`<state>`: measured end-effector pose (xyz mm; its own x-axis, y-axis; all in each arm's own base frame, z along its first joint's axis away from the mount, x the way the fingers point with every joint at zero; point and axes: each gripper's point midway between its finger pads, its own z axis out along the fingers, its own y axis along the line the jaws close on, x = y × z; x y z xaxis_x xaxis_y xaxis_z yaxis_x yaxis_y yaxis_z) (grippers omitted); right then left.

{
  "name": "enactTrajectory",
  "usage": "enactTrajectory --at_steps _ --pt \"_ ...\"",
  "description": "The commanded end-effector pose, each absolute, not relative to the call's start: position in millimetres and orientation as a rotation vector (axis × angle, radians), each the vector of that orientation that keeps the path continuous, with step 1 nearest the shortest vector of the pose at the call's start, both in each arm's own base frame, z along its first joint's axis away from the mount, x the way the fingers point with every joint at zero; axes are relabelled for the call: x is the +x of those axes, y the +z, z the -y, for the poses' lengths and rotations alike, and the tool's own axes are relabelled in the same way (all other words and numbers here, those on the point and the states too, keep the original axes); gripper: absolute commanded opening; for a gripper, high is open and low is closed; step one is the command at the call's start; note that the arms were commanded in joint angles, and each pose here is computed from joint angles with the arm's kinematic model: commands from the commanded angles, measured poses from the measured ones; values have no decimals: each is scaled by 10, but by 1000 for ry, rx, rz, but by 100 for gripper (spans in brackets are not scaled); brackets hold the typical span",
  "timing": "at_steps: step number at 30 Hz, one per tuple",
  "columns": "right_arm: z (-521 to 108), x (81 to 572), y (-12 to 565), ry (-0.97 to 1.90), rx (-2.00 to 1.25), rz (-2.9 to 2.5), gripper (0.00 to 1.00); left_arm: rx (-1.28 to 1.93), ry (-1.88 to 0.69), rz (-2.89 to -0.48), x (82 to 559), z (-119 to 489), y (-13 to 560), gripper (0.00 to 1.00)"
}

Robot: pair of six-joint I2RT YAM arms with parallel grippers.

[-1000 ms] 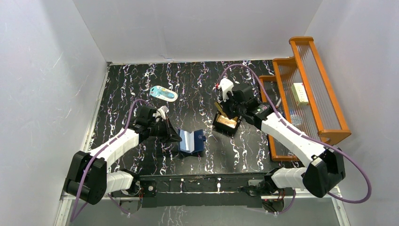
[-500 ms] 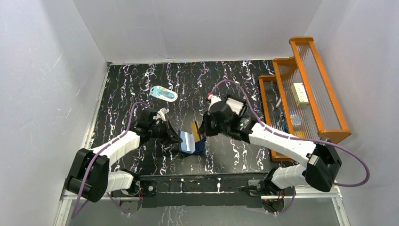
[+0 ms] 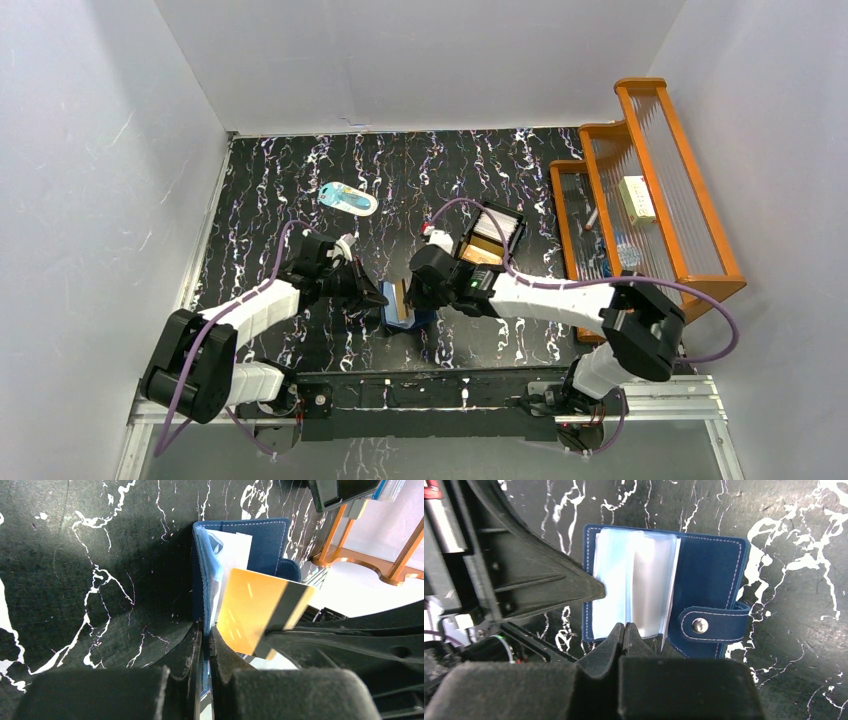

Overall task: Put the credit cards into the card holder
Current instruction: Insert the credit card into the card holder.

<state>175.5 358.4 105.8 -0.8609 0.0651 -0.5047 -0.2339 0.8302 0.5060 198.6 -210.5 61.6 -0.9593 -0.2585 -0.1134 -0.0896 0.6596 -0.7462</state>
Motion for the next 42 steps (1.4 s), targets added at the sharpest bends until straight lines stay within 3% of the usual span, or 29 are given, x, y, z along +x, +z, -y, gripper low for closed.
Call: enactTrajectory --at_steps 1,7,15,21,28,31,37,42 --pt "-3805 1877 1166 789 -71 -2428 0 -261 -1220 -2660 1951 2140 628 0" --pt "-3812 1818 944 689 -112 -2473 0 -255 -1215 -2668 1929 2132 594 0" --pt "-3324 1833 695 396 -130 -2511 0 -240 -1133 -2719 1877 2047 476 0" --pt "-3327 1765 741 576 -141 -2456 0 -225 -1054 -2765 1840 1966 387 1" --pt "-3328 1665 765 845 -85 -2425 0 -216 -950 -2800 1818 1858 335 29" --pt "-3271 1664 782 891 -50 -2406 0 -216 -947 -2801 1806 1851 331 29" --pt "-3227 1606 739 1014 -8 -2413 0 -213 -959 -2810 1792 1862 316 19" --pt "-3225 1579 737 1052 8 -2407 0 -212 -1068 -2781 1789 1972 379 26"
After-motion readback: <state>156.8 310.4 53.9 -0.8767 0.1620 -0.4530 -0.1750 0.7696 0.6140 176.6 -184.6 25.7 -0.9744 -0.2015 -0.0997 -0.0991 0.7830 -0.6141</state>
